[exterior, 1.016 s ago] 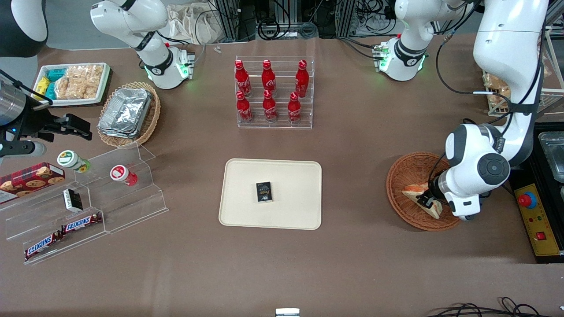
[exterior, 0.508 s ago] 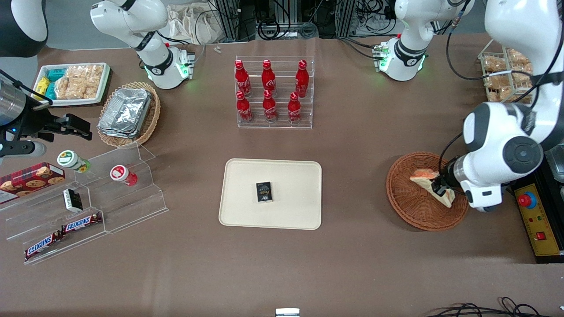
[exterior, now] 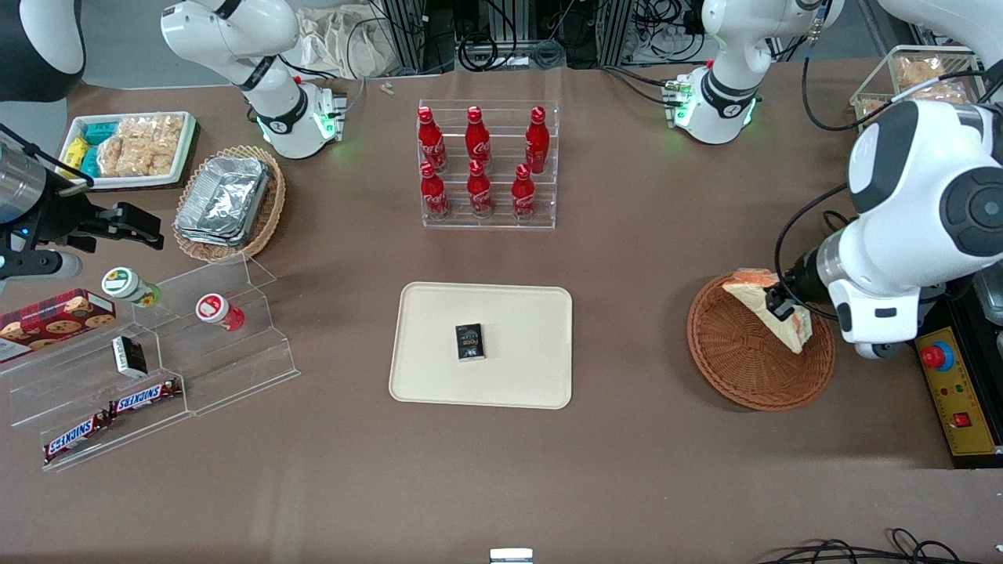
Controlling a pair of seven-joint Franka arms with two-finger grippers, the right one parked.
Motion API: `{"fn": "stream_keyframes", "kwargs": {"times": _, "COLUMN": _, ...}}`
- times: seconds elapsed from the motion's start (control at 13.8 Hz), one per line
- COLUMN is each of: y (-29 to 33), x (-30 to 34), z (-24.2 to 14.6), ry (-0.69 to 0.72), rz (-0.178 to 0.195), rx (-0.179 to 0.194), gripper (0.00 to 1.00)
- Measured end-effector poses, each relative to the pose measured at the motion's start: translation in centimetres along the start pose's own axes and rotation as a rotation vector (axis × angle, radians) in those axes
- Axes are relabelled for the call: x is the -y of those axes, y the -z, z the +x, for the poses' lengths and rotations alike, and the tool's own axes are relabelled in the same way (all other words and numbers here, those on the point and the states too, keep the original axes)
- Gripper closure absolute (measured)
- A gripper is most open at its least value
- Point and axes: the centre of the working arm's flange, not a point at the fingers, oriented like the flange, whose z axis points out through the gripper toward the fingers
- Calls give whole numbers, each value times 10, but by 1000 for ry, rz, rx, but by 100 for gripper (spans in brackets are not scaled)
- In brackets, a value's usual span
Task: Place sandwich from basket to tray
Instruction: 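Lift the sandwich with the left gripper and carry it toward the cream tray, then lower the sandwich onto the cream tray and open the left gripper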
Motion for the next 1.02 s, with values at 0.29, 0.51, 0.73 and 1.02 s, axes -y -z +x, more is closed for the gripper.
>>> {"fn": "stream_keyframes", "kwargs": {"times": 0.29, "y": -2, "x": -25, "z": -40, "ry": -291, "rz": 27, "rx": -8, "gripper": 85}}
{"fn": "stream_keyframes", "kwargs": {"times": 0.51, "y": -9, "x": -59, "z": -96, "ry": -450, "rz": 105, "rx": -103, "gripper": 85}}
{"fn": "stream_keyframes", "kwargs": {"times": 0.73, "y": -39, "x": -100, "z": -144, "ry": -563, "rz": 119, "rx": -135, "gripper": 85}}
{"fn": "stream_keyframes", "kwargs": {"times": 1.02, "y": -106, "x": -161, "z": -167, "ry": -640, "rz": -23, "rx": -104, "gripper": 85}}
